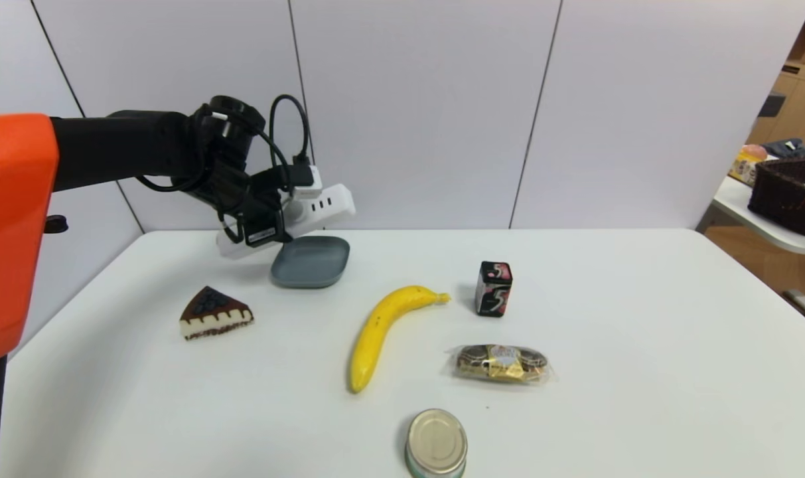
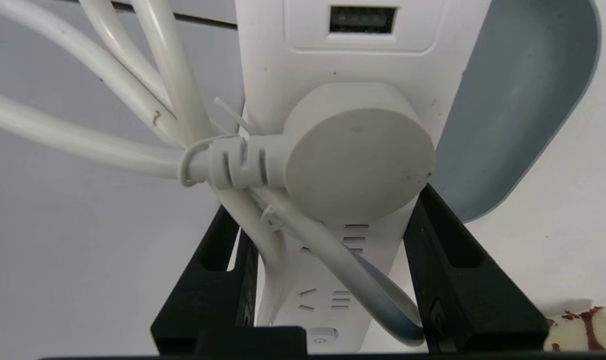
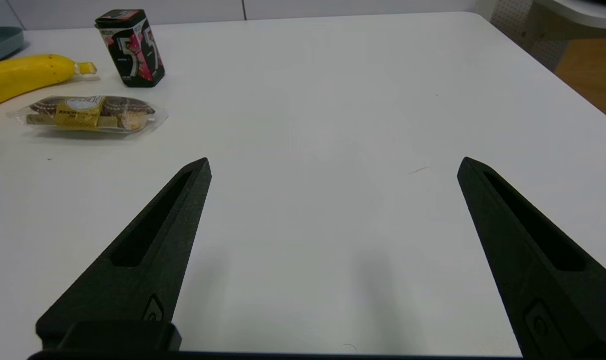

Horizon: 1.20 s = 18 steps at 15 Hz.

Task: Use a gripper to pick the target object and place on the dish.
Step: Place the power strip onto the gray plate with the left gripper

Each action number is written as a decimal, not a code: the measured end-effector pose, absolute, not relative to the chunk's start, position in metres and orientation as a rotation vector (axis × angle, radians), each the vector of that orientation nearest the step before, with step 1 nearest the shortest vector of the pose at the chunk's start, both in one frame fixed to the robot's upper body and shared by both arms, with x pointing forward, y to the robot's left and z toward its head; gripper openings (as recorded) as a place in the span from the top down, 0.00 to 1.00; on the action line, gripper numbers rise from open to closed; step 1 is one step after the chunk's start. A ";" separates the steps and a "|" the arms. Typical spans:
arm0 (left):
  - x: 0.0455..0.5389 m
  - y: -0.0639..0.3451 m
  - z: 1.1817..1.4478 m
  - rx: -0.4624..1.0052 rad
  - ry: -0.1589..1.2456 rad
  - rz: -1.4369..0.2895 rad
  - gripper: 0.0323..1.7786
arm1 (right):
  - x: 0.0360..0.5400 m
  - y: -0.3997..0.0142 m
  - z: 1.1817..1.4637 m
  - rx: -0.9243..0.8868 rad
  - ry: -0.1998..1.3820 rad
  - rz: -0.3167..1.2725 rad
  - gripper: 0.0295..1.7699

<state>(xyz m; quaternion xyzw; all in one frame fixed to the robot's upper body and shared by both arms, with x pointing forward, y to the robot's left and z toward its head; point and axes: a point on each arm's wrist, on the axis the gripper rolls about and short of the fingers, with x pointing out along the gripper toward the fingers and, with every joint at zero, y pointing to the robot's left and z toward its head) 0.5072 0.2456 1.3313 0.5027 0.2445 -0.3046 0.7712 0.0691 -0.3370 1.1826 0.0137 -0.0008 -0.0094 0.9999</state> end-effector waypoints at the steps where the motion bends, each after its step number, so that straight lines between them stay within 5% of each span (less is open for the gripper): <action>1: 0.507 0.244 1.331 1.102 0.526 -0.671 0.53 | 0.069 -0.337 1.183 0.027 -0.002 -0.019 0.03; 8: 0.499 0.234 1.318 1.114 0.620 -0.759 0.53 | 0.069 -0.337 1.183 0.027 -0.002 -0.019 0.03; 18: 0.516 0.229 1.313 1.074 0.535 -0.724 0.53 | 0.069 -0.337 1.183 0.027 -0.002 -0.019 0.03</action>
